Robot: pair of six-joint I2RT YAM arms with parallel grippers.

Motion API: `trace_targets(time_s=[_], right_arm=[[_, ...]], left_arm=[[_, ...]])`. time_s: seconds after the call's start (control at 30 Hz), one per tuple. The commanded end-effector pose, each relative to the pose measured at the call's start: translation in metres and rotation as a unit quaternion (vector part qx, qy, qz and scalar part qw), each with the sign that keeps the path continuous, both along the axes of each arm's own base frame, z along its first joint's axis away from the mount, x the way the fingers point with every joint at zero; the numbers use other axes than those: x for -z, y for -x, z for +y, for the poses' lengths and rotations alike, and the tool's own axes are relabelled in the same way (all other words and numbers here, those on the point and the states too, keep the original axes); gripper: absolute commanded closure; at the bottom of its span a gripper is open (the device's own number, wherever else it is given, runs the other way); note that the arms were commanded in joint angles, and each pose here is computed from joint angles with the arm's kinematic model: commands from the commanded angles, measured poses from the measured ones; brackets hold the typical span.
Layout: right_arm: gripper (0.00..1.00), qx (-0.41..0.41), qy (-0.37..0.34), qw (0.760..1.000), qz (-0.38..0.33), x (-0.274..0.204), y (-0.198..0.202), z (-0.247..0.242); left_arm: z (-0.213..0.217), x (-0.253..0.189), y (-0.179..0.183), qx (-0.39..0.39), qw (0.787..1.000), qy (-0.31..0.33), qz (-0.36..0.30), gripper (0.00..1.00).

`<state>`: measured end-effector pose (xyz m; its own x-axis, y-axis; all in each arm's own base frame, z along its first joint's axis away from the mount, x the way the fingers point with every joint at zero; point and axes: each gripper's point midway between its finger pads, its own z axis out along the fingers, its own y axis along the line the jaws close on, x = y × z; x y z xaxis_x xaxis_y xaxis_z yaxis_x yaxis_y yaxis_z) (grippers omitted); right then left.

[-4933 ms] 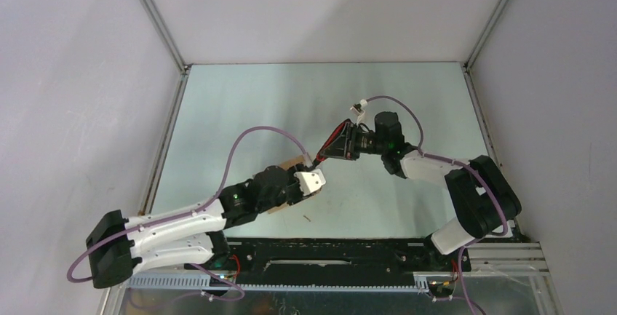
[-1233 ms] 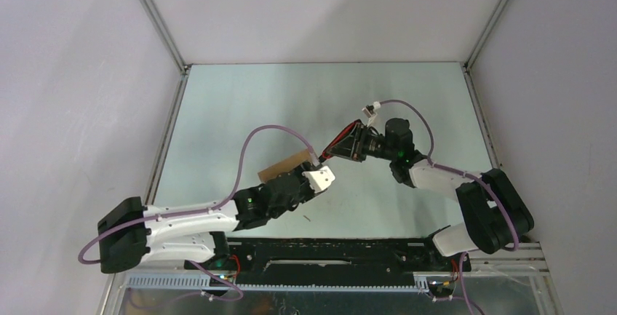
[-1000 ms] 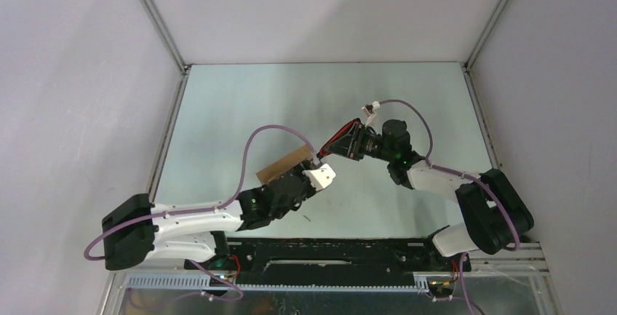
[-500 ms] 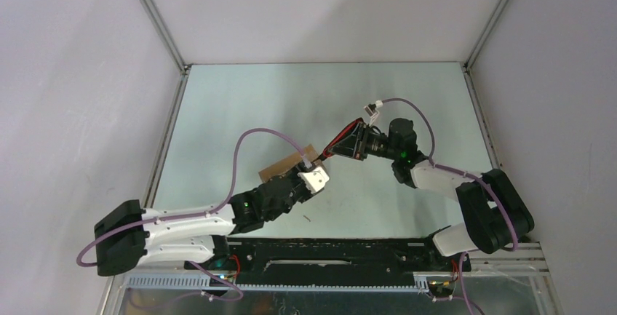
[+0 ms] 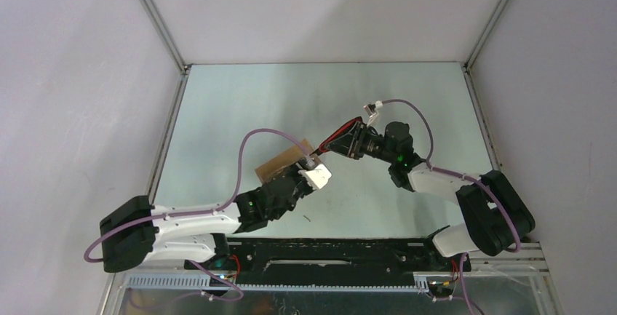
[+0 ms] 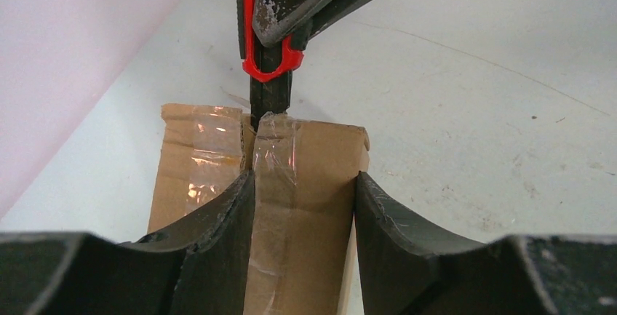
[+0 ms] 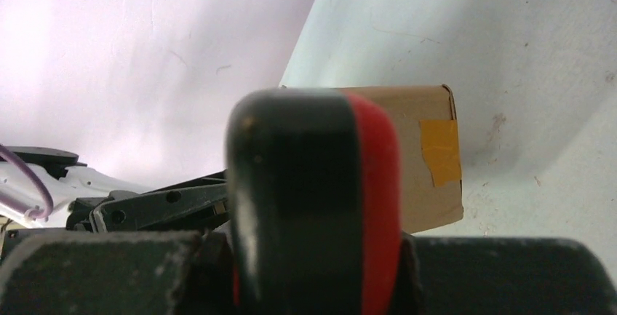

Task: Unpack the express box
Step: Cut the express box at the center of the board.

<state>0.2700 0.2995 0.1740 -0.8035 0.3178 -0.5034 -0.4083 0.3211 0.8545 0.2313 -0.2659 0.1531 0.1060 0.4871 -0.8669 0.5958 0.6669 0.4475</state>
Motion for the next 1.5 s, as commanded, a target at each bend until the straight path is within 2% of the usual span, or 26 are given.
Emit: trace_targets(time_s=[0.0,0.2,0.4,0.53,0.7,0.93,1.17,1.47], right_arm=[[1.00,-0.141,0.031,0.983,0.112,0.050,0.074,-0.015],[1.00,-0.112,0.035,0.986,0.119,0.059,0.061,-0.043],[1.00,-0.123,0.016,0.985,0.116,0.047,0.068,-0.042],[1.00,-0.103,0.023,0.988,0.113,0.046,0.064,-0.042],[1.00,-0.105,0.015,0.989,0.099,0.039,0.062,-0.041],[1.00,-0.061,0.051,0.995,0.063,0.025,0.063,-0.057],[1.00,-0.028,0.051,0.997,0.043,0.008,0.058,-0.064],[1.00,-0.040,0.039,0.998,0.026,-0.007,0.067,-0.066]], left_arm=[[0.064,-0.072,-0.043,-0.173,0.976,0.097,-0.092,1.00],[0.087,-0.061,-0.038,-0.187,0.976,0.080,-0.081,1.00],[0.090,-0.056,-0.036,-0.185,0.977,0.077,-0.075,1.00],[0.070,-0.057,-0.030,-0.123,0.987,0.084,-0.065,1.00],[0.032,-0.052,-0.007,0.001,0.996,0.088,-0.006,1.00],[0.011,-0.041,0.031,0.124,0.987,0.083,0.055,1.00],[-0.001,-0.040,0.050,0.183,0.978,0.066,0.071,1.00],[-0.008,-0.026,0.059,0.224,0.971,0.030,0.078,1.00]])
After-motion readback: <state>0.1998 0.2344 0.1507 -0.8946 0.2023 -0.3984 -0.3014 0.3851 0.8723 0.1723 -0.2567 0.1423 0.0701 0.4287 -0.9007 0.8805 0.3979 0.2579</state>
